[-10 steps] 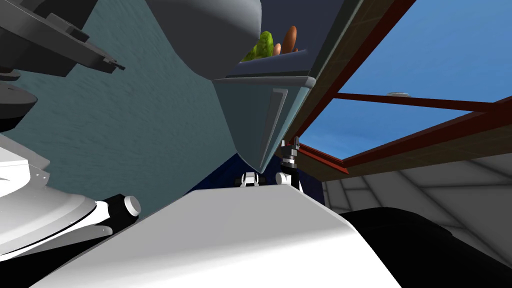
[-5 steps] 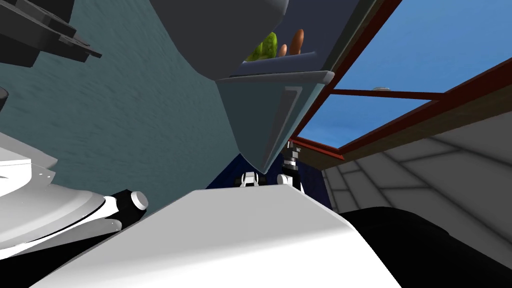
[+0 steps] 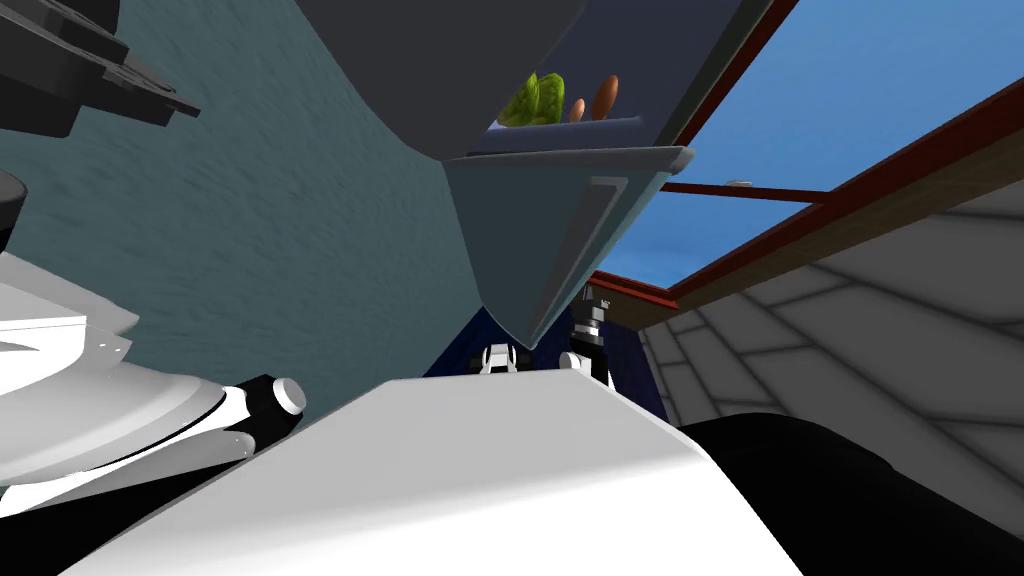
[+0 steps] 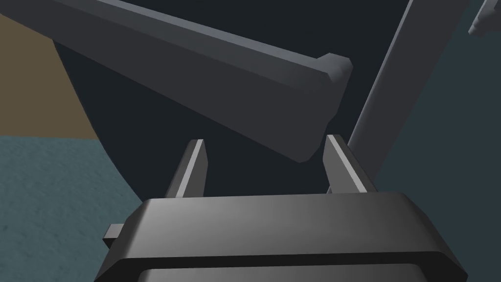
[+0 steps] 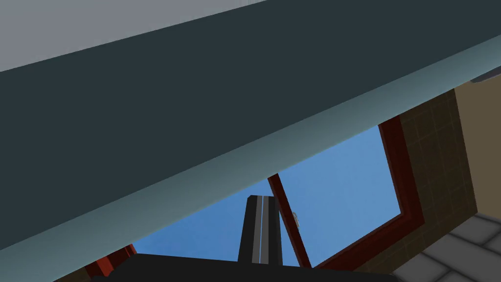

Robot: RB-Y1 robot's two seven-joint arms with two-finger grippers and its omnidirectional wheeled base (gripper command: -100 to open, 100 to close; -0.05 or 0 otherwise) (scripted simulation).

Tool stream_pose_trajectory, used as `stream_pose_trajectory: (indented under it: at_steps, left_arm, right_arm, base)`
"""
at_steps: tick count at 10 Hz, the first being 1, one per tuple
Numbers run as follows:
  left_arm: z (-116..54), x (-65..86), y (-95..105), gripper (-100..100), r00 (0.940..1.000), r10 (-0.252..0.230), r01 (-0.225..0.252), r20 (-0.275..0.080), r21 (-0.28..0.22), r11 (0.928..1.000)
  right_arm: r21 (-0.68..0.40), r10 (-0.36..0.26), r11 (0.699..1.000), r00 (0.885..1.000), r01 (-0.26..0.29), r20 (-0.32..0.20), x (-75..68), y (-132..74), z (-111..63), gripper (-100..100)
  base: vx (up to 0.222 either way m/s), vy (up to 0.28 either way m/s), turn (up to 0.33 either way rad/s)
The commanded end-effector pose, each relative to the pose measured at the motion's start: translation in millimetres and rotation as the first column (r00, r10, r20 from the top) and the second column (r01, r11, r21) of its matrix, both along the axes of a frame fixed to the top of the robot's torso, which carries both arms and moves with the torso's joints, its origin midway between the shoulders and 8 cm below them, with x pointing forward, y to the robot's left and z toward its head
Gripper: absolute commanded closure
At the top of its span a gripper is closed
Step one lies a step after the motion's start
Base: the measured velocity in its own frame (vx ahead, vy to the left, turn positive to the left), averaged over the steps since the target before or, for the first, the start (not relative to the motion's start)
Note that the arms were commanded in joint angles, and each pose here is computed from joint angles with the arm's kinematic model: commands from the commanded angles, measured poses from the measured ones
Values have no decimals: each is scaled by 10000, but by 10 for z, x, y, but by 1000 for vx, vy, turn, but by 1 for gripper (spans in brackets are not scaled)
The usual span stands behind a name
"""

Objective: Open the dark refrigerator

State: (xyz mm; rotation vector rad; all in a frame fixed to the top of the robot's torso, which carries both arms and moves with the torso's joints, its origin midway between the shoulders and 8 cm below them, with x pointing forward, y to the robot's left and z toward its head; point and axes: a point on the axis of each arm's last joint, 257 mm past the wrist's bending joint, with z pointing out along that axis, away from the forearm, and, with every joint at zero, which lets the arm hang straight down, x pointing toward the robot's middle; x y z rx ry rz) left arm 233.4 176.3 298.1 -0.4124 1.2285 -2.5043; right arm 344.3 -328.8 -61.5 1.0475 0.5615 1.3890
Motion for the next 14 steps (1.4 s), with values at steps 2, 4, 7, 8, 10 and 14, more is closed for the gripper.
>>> stream_pose_trajectory:
  at_steps: [2, 4, 7, 8, 10, 14]
  left_arm:
    - [43, 146, 172, 100, 9996, 262, -262, 62, -53, 9996]
    - [70, 256, 304, 100, 9989, 442, -441, 182, -32, 9990]
    - [87, 348, 416, 100, 9983, 556, -554, 160, -121, 9984]
    - [97, 411, 493, 100, 9978, 629, -626, 196, -142, 9979]
    - [104, 471, 568, 100, 9973, 689, -686, 235, -161, 9975]
    - [154, 570, 635, -100, 9979, 625, -625, 136, -20, 9980]
  right_arm:
    - [-9, -11, 10000, 10000, 11, -5, -1, -6, -1, 0]
    - [-10, -13, 10000, 10000, 13, -9, -2, -7, -2, 0]
    - [-8, -13, 10000, 10000, 13, -9, -2, -7, -2, 0]
    - [-6, -15, 10000, 10000, 15, -10, -2, -7, -3, 0]
    - [-8, -12, 10000, 10000, 12, -6, -2, -6, -1, 0]
    - [-4, -14, 10000, 10000, 14, -11, -2, -6, -4, 0]
  base:
    - [-108, 288, -317]
    - [-104, 356, -334]
    - [-81, 197, -219]
    - [-101, 195, -351]
    - [-147, 248, -305]
    - [-91, 134, -165]
